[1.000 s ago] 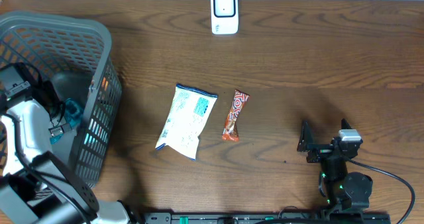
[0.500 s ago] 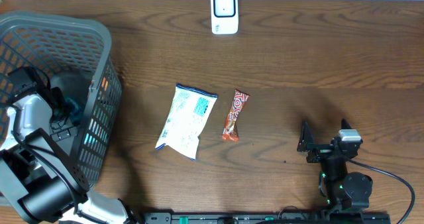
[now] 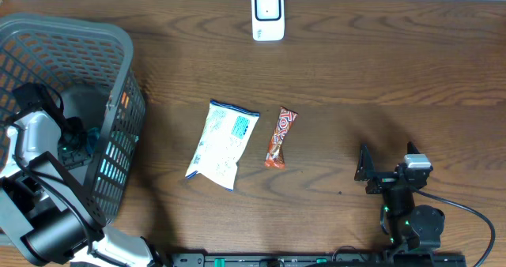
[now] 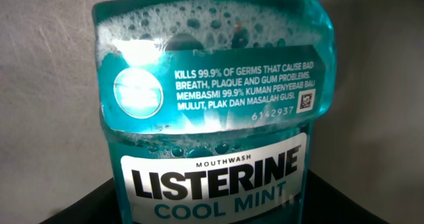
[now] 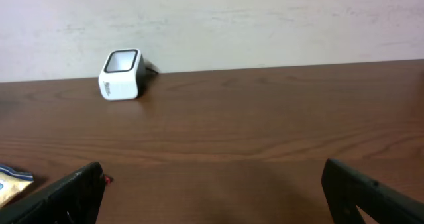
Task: Scan the item barcode
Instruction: 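Reach the left gripper into the basket toward the Listerine bottle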
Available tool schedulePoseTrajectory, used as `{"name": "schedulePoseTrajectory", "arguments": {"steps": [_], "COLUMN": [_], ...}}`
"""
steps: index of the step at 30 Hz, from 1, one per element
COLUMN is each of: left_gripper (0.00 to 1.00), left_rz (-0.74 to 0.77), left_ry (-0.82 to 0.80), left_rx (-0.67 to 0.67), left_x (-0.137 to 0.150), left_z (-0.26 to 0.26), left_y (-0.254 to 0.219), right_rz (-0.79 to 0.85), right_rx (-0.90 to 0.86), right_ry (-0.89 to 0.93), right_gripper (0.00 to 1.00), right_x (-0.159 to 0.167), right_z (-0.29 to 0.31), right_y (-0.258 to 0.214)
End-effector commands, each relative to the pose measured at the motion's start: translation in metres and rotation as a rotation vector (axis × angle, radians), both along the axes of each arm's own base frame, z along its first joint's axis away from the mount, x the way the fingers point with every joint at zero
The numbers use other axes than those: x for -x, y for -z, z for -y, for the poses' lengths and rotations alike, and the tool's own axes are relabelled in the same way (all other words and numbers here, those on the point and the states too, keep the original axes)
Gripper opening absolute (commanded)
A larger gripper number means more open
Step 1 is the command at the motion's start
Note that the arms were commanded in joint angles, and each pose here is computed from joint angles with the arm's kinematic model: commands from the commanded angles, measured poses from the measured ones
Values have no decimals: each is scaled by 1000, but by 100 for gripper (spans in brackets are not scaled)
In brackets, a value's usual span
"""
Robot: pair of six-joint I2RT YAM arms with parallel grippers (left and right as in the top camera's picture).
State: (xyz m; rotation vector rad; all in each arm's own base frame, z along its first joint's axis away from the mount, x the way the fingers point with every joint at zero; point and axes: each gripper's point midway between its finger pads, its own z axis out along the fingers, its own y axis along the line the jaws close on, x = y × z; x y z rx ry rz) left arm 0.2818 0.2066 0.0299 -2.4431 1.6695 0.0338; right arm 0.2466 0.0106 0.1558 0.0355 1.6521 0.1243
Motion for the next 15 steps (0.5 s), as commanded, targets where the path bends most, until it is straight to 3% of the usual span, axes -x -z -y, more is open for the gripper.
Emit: {"name": "schedulePoseTrajectory", "arguments": {"steps": [1,7,15], "left_gripper": [59,55,55], "left_rz": [-10,82,311], "left_ry": [75,83,162], "left_rx": [44,16,-185], "left_x": [0,-10,-22], "left_z": [7,7,-2], "left_y": [6,-23,-116], "right_rz": [-6,-6,-6], "right_rx": [-1,-1,-1], "right_ry": [-4,-4,-4], "right_gripper": [99,99,99], "right_x": [0,0,0], "right_z": [-1,-1,-1], "right_y": [2,2,2]}}
